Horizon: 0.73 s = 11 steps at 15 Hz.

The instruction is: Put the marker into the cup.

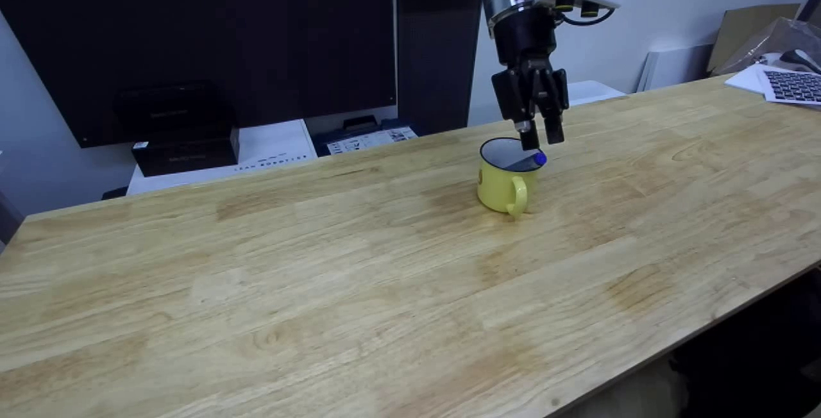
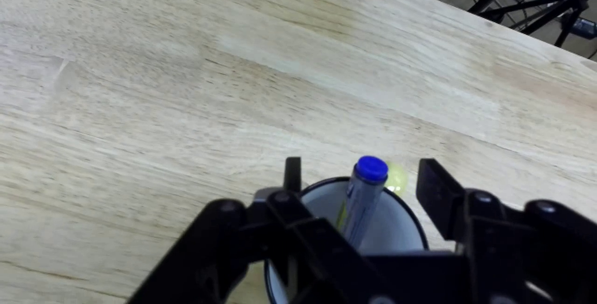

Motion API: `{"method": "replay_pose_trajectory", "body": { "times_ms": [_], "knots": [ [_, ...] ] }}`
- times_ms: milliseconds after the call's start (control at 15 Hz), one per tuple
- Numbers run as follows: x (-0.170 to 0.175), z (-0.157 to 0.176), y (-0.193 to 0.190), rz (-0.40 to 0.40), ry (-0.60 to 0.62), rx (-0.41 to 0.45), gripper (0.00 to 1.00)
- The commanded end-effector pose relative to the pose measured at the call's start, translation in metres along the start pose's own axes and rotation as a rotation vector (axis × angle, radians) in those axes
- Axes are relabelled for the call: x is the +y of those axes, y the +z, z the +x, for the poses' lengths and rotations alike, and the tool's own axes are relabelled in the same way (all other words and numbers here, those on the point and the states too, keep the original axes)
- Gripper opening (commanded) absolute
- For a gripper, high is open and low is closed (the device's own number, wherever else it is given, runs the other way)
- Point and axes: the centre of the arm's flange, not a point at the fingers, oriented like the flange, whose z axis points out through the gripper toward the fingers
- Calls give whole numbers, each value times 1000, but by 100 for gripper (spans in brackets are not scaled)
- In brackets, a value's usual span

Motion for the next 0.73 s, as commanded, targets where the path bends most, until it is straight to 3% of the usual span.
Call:
{"method": "replay_pose_trajectory", "body": {
  "times_ms": [0, 467, 667],
  "knots": [
    [-7, 5, -22, -25, 1, 31, 98],
    [-51, -28, -56, -272, 7, 220, 100],
    [-64, -49, -61, -289, 64, 298, 100]
  ]
}}
